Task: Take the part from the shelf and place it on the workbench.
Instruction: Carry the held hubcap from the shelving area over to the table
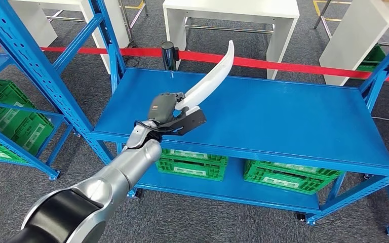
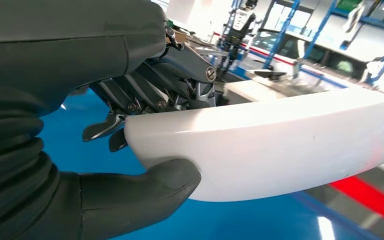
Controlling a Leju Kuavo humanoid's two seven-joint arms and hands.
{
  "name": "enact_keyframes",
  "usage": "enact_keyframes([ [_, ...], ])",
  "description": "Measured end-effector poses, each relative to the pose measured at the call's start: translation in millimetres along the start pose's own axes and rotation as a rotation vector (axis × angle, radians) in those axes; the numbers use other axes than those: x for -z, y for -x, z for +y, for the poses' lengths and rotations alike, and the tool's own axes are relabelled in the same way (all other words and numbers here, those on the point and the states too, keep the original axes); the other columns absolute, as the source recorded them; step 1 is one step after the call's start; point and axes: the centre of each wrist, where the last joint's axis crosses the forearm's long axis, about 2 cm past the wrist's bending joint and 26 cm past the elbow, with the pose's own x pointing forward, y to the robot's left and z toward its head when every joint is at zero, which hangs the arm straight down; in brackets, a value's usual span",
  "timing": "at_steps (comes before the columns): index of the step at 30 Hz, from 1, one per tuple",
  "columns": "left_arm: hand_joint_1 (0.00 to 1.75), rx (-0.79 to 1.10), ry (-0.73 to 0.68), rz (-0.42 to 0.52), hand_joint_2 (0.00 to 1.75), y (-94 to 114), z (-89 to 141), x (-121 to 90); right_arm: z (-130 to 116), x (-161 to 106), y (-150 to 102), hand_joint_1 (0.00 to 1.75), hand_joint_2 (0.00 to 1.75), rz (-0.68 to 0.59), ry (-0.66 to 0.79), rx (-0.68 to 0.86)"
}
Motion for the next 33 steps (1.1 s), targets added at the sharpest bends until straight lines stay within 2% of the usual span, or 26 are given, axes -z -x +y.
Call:
enact_keyframes([
  [11, 1.75, -0.238, -0.159, -0.111, 1.75, -11.9, 0.0, 5.8, 0.7, 1.3, 4.9, 0.00, 0.00, 0.003, -0.006, 0.017],
  [20, 1.75, -0.422, -0.298, -0.084, 1.75, -26.3, -0.7, 9.3, 3.5, 2.2, 9.1, 0.00, 0.00, 0.008, -0.011, 0.038],
  [33, 1.75, -0.555, -0.370, -0.126, 1.75, -49.2, -6.2, 7.5, 9.4, 3.3, 15.6, 0.00, 0.00, 0.017, -0.027, 0.082],
])
